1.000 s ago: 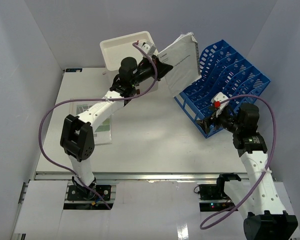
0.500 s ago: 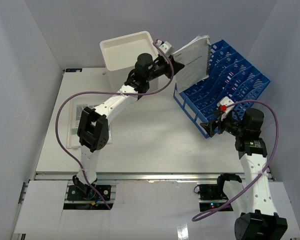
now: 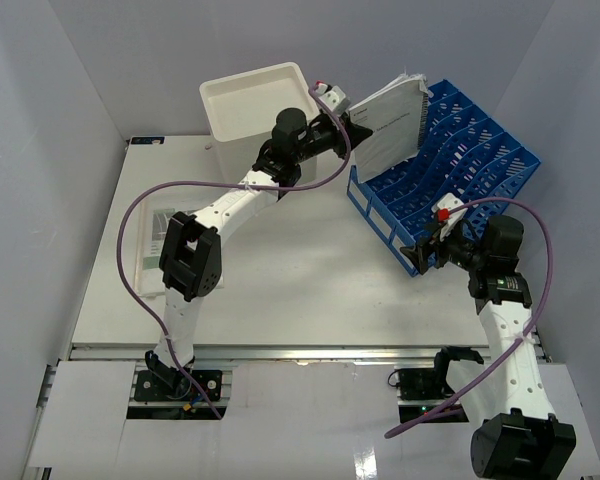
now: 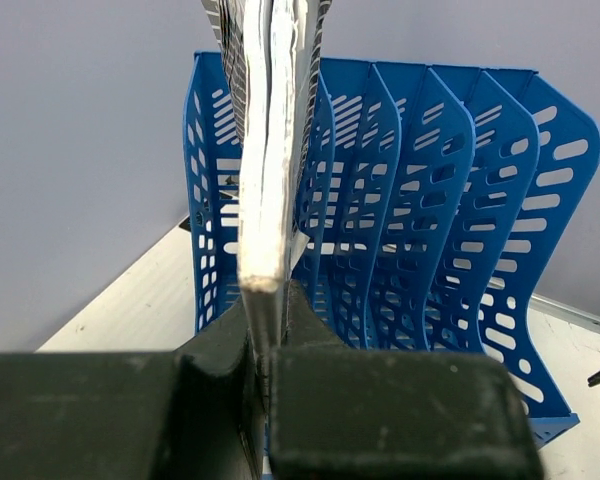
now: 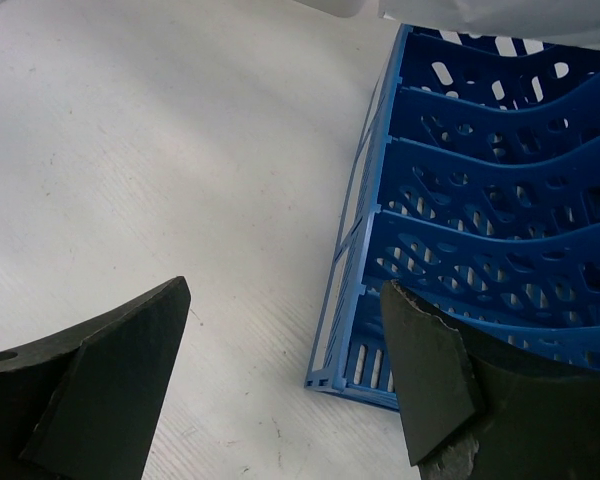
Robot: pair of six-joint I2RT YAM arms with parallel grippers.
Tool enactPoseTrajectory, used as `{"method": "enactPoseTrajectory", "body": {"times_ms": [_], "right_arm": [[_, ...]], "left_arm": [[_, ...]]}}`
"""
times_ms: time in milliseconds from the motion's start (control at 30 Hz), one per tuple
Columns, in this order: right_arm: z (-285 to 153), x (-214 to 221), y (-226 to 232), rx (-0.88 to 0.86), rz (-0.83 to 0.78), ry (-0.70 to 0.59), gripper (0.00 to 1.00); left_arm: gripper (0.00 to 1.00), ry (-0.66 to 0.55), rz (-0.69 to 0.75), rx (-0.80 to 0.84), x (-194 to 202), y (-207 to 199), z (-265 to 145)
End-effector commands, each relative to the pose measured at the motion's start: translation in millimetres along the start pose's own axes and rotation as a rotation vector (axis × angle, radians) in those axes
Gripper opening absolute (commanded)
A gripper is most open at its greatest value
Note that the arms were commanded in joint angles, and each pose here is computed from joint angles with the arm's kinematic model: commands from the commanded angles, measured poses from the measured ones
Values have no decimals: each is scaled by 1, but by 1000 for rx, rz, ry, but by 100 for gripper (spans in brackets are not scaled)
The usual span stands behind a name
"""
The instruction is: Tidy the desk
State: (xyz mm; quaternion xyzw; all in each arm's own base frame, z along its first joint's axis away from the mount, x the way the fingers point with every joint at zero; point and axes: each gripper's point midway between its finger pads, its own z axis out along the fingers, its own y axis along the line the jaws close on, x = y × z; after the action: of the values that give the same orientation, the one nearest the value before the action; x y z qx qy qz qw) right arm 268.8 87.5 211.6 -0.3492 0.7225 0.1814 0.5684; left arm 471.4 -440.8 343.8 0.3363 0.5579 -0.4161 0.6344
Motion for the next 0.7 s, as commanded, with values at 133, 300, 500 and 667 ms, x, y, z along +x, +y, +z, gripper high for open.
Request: {"method": "enactPoseTrajectory", "body": {"times_ms": [133,300,500,667], "right_arm": [[4,4,-10,21,-28,2,82],[5,8,-13,31,-26,7,82],[4,10,-15,36,-20,9,82],[4,9,-15,33,-19,3,82]], "left_arm": [[0,-173,150,113,-90,-52,-3],[0,-181,159,162,-85,-76,1],[0,-192,163,185,-91,-84,2],[0,-165,181,182,-82,-79,10]]}}
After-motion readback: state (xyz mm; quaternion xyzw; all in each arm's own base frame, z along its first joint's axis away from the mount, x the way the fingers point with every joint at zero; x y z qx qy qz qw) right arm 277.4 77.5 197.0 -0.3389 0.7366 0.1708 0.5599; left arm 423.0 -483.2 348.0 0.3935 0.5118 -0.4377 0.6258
